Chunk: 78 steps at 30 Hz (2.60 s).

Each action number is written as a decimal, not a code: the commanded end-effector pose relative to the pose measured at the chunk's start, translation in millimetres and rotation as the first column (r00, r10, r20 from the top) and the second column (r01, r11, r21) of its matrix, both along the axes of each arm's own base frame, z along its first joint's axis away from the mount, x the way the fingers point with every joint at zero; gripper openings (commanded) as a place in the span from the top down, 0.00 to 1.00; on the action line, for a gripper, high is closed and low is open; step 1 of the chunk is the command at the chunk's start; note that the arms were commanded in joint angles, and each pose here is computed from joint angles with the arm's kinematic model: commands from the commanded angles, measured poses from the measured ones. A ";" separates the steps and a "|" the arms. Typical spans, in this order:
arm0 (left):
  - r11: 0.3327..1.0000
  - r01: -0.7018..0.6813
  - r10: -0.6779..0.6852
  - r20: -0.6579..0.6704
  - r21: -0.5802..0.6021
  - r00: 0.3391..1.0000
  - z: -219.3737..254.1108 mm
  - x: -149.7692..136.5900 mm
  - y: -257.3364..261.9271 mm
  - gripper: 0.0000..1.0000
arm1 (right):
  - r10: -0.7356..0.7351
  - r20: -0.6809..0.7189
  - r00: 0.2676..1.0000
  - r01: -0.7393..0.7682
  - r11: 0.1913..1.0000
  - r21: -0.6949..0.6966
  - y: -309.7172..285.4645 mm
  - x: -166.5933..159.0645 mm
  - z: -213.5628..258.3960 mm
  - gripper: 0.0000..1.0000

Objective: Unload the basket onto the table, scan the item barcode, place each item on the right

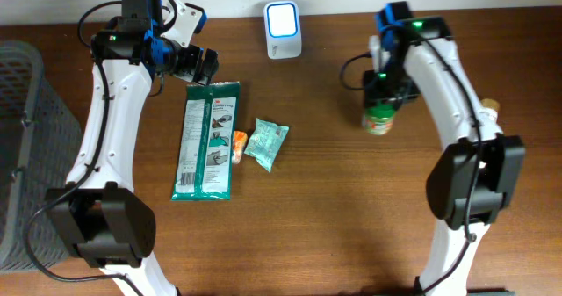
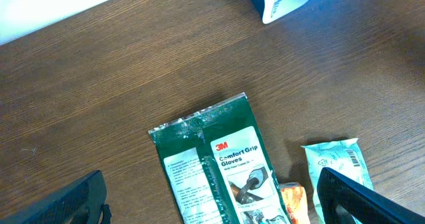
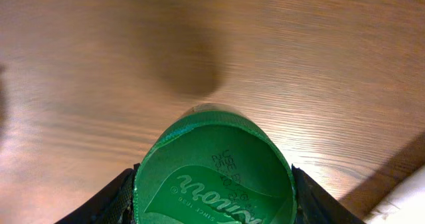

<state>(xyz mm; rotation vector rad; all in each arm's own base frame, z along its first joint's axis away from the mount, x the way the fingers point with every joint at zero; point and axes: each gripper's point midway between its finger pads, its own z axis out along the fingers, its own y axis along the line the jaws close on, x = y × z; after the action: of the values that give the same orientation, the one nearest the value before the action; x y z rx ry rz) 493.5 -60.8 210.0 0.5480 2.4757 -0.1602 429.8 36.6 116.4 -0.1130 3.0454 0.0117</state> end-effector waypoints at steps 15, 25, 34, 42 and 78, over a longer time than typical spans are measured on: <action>1.000 0.003 -0.003 0.053 -0.003 0.999 22.8 -0.5 1.1 0.01 | -0.361 0.080 0.929 0.368 0.925 -0.096 -174.6 1.3 -42.0 0.47; 1.000 0.003 -0.003 0.053 -0.003 0.999 22.8 -0.5 1.1 0.01 | -0.361 0.045 0.931 0.364 0.926 -0.100 -172.0 -7.8 -52.4 0.39; 1.000 0.003 -0.003 0.053 -0.003 0.999 22.8 -0.5 1.1 0.01 | -0.358 0.071 0.931 0.363 0.929 -0.073 -167.3 -7.2 -9.1 0.21; 1.000 0.003 -0.003 0.053 -0.003 0.999 22.8 -0.5 1.1 0.01 | -0.346 0.115 0.931 0.343 0.938 0.044 -144.0 -14.6 57.3 0.21; 1.000 0.003 -0.003 0.053 -0.003 0.999 22.8 -0.5 1.1 0.01 | 0.095 -0.017 0.995 -0.077 0.884 0.462 298.5 -44.5 -62.2 0.90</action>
<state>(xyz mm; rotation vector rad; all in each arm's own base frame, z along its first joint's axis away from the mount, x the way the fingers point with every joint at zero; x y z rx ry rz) 493.5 -60.8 209.8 0.5480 2.4761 -0.1603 392.4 329.9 75.8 -0.2749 2.9099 0.7664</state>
